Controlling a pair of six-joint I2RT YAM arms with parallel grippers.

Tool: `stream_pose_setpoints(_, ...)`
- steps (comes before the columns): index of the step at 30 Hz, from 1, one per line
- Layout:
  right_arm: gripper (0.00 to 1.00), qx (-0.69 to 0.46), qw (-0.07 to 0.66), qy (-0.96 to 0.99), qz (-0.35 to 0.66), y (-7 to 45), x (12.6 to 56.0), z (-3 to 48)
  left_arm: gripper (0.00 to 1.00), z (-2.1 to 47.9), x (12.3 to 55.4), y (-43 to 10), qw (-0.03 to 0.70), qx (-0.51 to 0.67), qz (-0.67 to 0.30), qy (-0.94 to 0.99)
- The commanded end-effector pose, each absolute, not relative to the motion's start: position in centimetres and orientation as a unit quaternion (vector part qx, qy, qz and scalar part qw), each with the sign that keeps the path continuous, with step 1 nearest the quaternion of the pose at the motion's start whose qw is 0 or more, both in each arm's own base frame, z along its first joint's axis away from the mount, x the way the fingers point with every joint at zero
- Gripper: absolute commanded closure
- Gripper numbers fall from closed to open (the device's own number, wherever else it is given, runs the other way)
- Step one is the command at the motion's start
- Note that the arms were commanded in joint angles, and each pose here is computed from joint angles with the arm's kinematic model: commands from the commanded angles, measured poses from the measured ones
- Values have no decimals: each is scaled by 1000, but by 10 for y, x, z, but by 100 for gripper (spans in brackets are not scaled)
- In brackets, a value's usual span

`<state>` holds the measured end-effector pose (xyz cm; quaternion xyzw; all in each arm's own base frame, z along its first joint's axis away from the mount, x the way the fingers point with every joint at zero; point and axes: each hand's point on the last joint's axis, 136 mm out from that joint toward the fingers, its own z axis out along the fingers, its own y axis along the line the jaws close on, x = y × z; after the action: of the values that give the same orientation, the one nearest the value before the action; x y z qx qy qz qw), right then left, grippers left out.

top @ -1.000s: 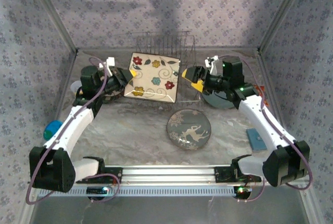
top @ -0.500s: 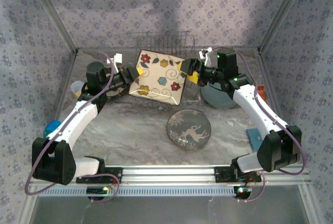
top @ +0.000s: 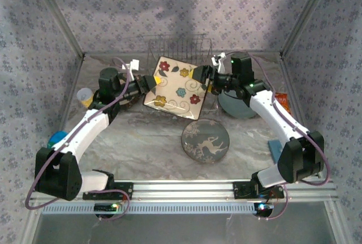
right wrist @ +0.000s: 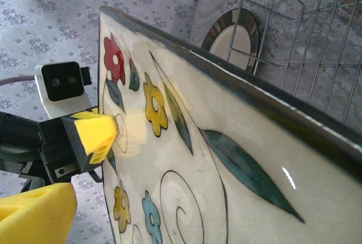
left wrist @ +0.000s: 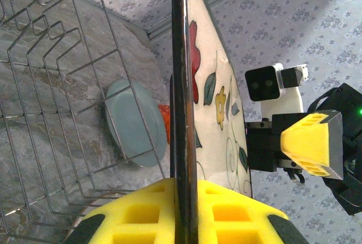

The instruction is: Load the plates into the dish rack

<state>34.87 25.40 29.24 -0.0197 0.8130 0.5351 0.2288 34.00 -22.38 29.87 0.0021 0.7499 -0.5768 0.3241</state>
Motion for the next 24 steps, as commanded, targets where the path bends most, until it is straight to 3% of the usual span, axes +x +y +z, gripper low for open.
stream_pose_setpoints(1,1,-34,234,810,536,258,351,296,100,377,337,-228,401,68,-609,681)
stream_pose_setpoints(24,3,-31,221,803,553,259,340,285,100,383,350,-221,429,41,-594,680)
